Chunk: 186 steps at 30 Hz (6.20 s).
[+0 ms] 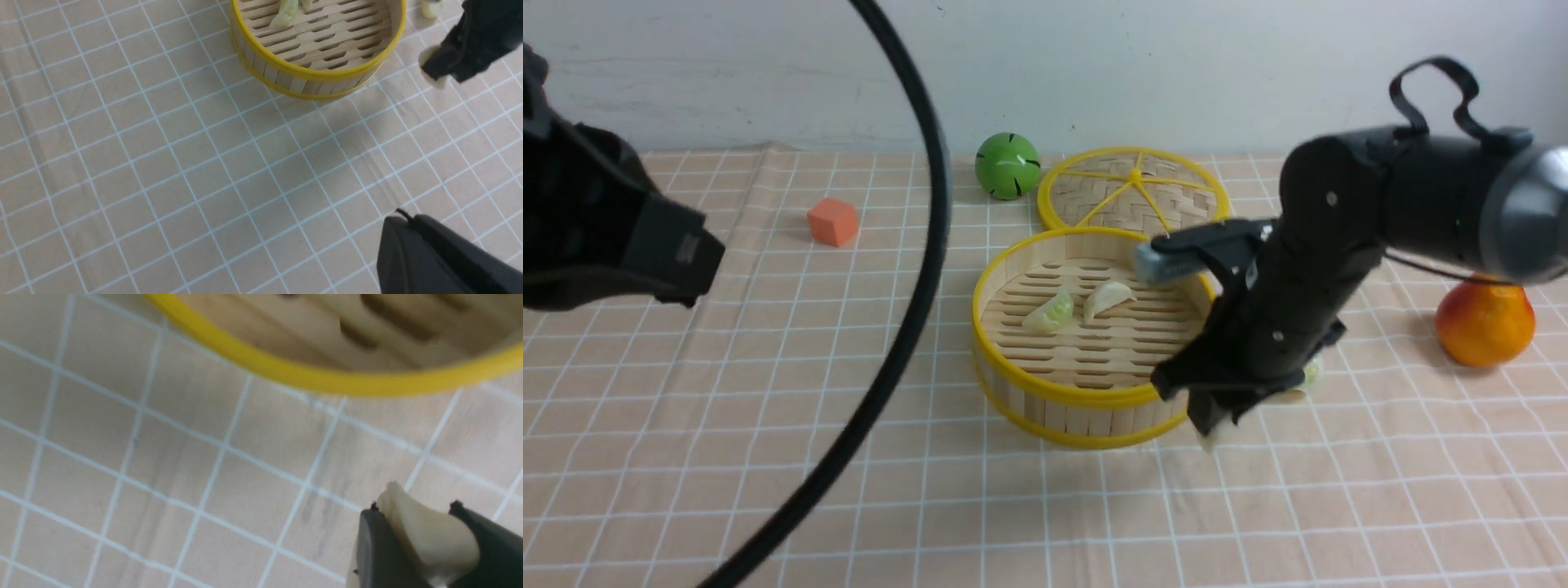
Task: Put the dumplings into the steamer on the table with the brown tablecloth.
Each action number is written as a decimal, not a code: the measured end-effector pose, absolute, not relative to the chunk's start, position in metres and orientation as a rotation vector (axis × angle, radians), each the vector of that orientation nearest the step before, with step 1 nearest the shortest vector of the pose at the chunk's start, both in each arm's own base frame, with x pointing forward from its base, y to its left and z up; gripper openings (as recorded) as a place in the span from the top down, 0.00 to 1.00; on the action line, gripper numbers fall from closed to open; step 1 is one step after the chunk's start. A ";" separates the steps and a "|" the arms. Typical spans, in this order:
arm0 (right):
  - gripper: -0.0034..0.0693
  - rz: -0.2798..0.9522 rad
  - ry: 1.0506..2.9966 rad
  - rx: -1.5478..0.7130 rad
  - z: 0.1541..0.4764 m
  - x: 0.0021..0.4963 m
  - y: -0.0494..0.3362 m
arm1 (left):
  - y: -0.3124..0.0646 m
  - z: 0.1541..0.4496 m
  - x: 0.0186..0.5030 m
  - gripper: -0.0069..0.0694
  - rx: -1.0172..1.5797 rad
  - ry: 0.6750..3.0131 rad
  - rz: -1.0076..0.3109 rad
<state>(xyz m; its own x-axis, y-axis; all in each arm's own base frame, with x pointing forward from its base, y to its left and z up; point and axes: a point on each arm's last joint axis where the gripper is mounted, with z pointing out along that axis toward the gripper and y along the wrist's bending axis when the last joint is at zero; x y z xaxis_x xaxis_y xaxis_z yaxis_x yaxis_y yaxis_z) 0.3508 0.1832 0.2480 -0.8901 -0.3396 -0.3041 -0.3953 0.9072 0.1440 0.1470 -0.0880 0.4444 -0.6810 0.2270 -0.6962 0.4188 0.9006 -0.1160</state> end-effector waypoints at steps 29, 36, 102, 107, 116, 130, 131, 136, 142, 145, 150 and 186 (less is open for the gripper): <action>0.27 0.217 2.714 -0.743 0.256 0.418 0.250 | -0.045 0.385 0.073 0.93 0.373 2.282 -0.404; 0.21 0.132 2.543 -0.720 0.346 0.387 0.213 | -0.048 0.392 0.078 0.93 0.355 2.179 -0.443; 0.55 0.277 2.658 -0.553 0.248 0.415 0.208 | -0.046 0.396 0.082 0.92 0.350 2.126 -0.405; 0.55 0.266 2.666 -0.510 0.211 0.430 0.214 | -0.046 0.394 0.082 0.91 0.364 2.133 -0.396; 0.31 0.286 2.684 -0.470 0.208 0.431 0.214 | -0.035 0.361 0.064 0.91 0.378 2.132 -0.388; 0.64 0.448 2.504 -0.615 0.348 0.358 0.200 | -0.011 0.283 0.022 0.90 0.234 1.895 -0.533; 0.71 0.446 2.481 -0.642 0.356 0.346 0.197 | -0.010 0.280 0.021 0.90 0.227 1.874 -0.541; 0.89 0.458 2.381 -0.633 0.374 0.299 0.177 | -0.011 0.273 0.023 0.89 0.219 1.871 -0.548; 0.98 0.457 2.136 -0.553 0.380 0.221 0.131 | -0.011 0.273 0.023 0.88 0.216 1.868 -0.550; 0.98 0.465 2.033 -0.515 0.379 0.184 0.110 | -0.011 0.273 0.023 0.88 0.216 1.867 -0.551; 0.98 0.478 1.897 -0.477 0.379 0.139 0.085 | -0.011 0.273 0.023 0.87 0.215 1.865 -0.552; 0.98 0.226 1.783 -0.096 0.275 0.083 0.018 | -0.011 0.273 0.023 0.84 0.215 1.864 -0.552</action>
<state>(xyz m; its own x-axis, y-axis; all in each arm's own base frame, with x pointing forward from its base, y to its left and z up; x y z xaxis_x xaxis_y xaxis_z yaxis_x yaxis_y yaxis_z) 0.0834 0.0177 0.2752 -0.2239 0.0571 -0.9729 -0.1871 0.9772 0.1004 0.0226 -0.0113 0.2732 -0.3588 -0.1175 -0.9260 0.4061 0.8736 -0.2682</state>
